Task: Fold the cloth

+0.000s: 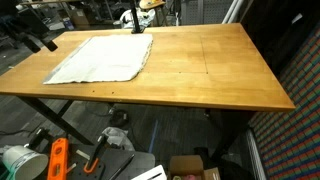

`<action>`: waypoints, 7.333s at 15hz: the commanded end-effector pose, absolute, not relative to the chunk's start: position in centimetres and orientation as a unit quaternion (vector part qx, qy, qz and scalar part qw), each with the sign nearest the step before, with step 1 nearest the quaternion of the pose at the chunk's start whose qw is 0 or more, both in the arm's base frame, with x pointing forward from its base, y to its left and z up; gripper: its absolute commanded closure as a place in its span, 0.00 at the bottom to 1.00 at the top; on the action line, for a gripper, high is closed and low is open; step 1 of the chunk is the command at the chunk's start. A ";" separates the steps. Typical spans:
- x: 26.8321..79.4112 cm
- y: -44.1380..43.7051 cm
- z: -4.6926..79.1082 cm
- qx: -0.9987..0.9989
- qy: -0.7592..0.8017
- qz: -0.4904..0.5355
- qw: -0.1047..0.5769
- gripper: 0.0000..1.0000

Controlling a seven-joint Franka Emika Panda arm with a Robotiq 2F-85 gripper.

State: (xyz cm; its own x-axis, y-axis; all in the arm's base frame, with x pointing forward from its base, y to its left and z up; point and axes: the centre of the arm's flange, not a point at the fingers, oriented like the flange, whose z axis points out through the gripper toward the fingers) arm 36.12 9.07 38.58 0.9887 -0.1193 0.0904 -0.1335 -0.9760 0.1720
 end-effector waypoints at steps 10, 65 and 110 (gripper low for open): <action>36.2 9.1 38.9 0.993 -0.064 0.043 0.088 0.00; 51.8 -15.9 22.6 0.993 -0.068 -0.064 -0.076 0.00; 50.5 8.5 33.3 0.999 -0.010 -0.027 -0.034 0.98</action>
